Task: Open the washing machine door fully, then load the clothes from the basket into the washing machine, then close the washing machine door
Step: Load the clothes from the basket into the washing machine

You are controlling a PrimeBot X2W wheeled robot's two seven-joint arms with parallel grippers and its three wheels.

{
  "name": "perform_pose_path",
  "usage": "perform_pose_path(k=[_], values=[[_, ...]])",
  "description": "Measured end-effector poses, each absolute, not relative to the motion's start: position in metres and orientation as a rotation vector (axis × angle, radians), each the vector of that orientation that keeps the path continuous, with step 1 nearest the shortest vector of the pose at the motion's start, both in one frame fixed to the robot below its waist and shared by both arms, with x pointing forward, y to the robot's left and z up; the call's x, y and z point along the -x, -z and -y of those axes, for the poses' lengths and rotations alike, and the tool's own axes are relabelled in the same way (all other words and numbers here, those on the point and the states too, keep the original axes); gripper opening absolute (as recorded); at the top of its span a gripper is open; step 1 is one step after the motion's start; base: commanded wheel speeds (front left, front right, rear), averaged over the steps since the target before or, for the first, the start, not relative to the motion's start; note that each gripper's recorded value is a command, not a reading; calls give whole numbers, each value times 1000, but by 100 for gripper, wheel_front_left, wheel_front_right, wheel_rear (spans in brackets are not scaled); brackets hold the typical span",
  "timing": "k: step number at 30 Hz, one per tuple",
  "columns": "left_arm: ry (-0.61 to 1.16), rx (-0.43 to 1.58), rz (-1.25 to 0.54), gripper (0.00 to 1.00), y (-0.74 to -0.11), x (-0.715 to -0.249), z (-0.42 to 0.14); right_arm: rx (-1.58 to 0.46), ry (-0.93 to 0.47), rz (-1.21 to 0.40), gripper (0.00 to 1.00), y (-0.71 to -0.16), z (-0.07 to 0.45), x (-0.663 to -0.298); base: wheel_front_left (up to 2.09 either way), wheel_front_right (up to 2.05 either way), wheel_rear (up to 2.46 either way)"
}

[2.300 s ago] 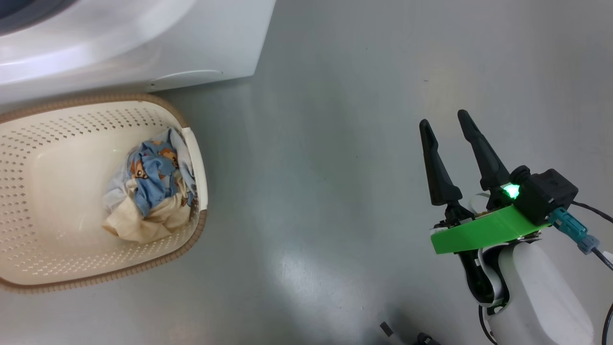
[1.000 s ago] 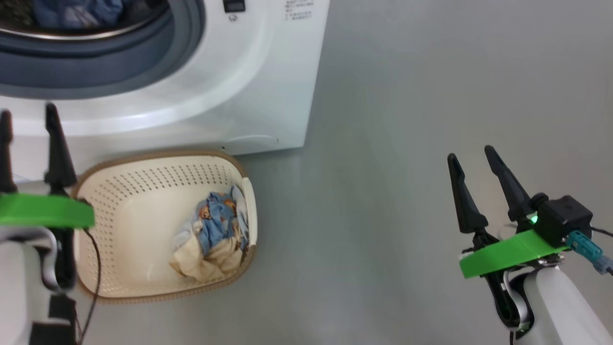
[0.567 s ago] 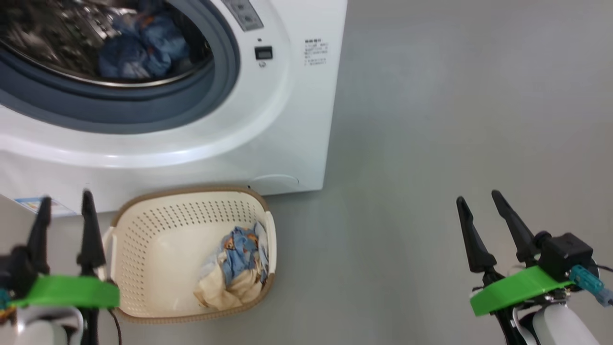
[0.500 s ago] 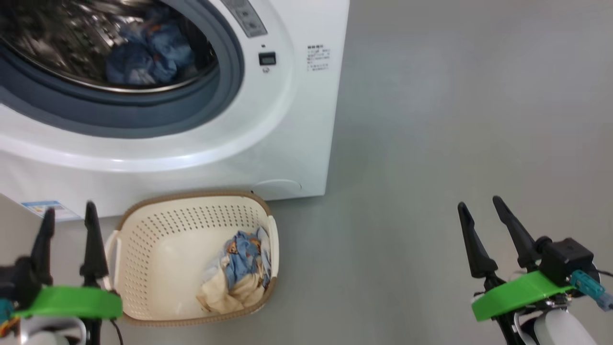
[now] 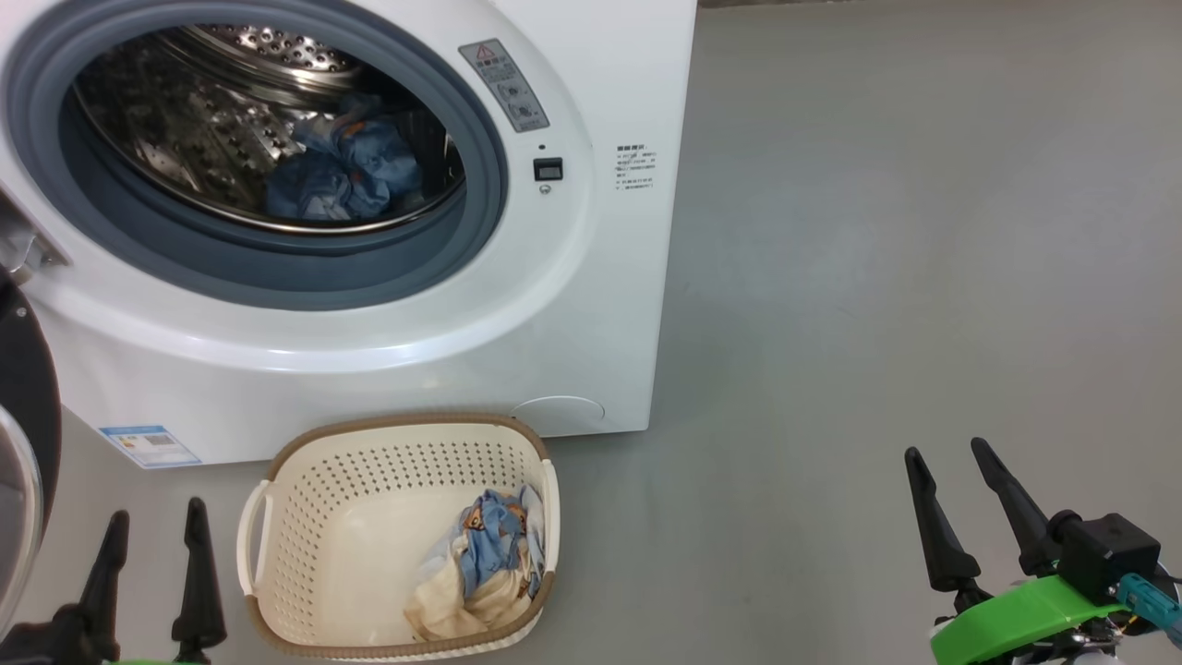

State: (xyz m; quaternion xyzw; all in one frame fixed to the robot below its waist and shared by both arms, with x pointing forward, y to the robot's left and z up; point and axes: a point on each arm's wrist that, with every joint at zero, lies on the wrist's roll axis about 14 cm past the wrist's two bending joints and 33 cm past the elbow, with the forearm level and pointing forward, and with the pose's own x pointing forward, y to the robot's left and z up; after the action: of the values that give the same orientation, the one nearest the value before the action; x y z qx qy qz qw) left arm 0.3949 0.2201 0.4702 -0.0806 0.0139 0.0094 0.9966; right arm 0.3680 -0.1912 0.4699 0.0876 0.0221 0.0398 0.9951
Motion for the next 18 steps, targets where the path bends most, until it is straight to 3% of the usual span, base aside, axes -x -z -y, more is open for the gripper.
perform_pose_path(k=[18], values=[[-33, 161, -54, 100, -461, -384, -224, -177, -69, -63, 100, -463, 194, -364, 0, 0, 0]])
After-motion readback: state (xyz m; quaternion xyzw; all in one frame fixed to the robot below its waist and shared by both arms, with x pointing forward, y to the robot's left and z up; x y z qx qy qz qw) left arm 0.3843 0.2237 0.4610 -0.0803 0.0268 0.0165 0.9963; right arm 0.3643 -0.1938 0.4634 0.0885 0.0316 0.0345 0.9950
